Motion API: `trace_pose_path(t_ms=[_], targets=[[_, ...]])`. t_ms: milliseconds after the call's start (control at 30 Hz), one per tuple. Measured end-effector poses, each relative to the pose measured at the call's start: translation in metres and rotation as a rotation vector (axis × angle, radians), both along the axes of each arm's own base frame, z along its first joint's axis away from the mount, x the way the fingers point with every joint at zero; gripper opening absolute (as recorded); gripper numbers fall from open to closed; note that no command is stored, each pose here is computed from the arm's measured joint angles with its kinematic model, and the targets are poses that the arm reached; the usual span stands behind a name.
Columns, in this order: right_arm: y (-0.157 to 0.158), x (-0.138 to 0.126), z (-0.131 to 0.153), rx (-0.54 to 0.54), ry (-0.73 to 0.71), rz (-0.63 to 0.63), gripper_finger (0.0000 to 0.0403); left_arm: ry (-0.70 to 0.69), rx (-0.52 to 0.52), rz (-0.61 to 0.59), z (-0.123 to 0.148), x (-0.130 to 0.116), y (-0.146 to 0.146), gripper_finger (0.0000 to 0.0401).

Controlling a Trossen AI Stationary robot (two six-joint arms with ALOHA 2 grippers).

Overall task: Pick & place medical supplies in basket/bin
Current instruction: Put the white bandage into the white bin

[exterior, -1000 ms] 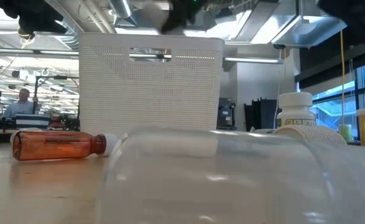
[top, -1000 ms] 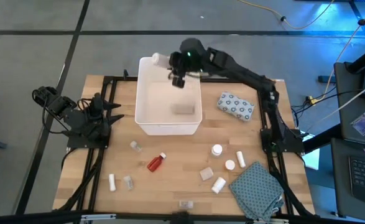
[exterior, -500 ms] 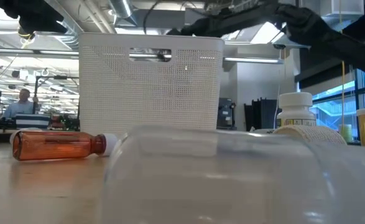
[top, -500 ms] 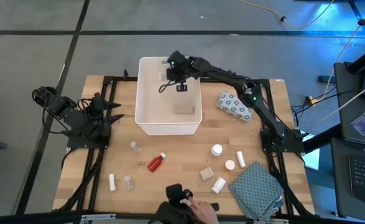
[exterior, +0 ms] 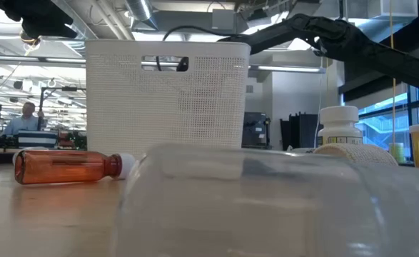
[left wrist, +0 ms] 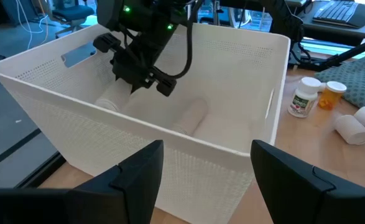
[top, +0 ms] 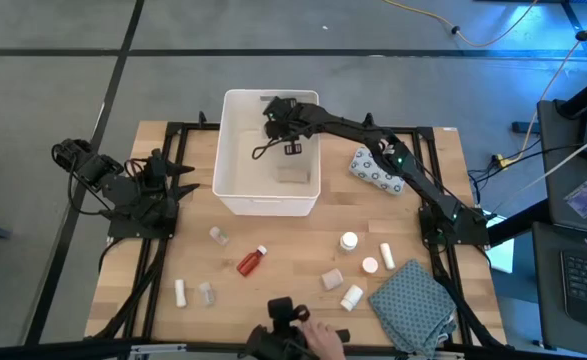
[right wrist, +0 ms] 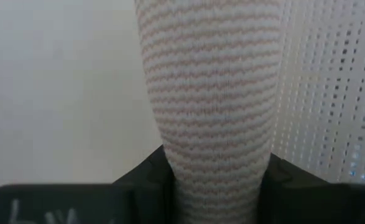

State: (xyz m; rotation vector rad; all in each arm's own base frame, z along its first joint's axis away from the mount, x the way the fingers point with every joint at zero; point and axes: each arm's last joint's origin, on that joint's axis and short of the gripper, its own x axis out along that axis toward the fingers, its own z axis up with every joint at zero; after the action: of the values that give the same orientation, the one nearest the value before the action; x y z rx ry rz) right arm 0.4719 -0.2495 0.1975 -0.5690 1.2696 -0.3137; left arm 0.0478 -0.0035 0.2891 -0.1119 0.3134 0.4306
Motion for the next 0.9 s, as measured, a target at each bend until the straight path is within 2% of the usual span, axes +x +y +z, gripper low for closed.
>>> trace_pose_path(t_ms=[200, 333, 533, 767, 900], targets=[[0.0023, 0.0011, -0.0005, 0.031, -0.012, 0.023, 0.0142, 0.000, 0.000, 0.000, 0.0000, 0.0000, 0.0000, 0.0235], [0.0030, 0.0010, -0.0013, 0.046, -0.012, 0.028, 0.0179, 0.000, -0.001, 0.001, 0.0000, 0.0000, 0.0000, 0.0235], [0.0018, -0.0003, -0.0010, 0.002, 0.014, -0.005, 0.0228, -0.001, -0.001, 0.001, 0.0000, 0.0000, 0.0000, 0.0235], [0.0022, -0.0027, -0.0019, -0.008, 0.045, -0.026, 0.0247, -0.001, -0.001, 0.001, 0.0000, 0.0000, 0.0000, 0.0235], [0.0022, -0.0031, -0.0015, 0.015, 0.000, -0.100, 0.0247, -0.001, -0.001, 0.001, 0.0000, 0.0000, 0.0000, 0.0235]])
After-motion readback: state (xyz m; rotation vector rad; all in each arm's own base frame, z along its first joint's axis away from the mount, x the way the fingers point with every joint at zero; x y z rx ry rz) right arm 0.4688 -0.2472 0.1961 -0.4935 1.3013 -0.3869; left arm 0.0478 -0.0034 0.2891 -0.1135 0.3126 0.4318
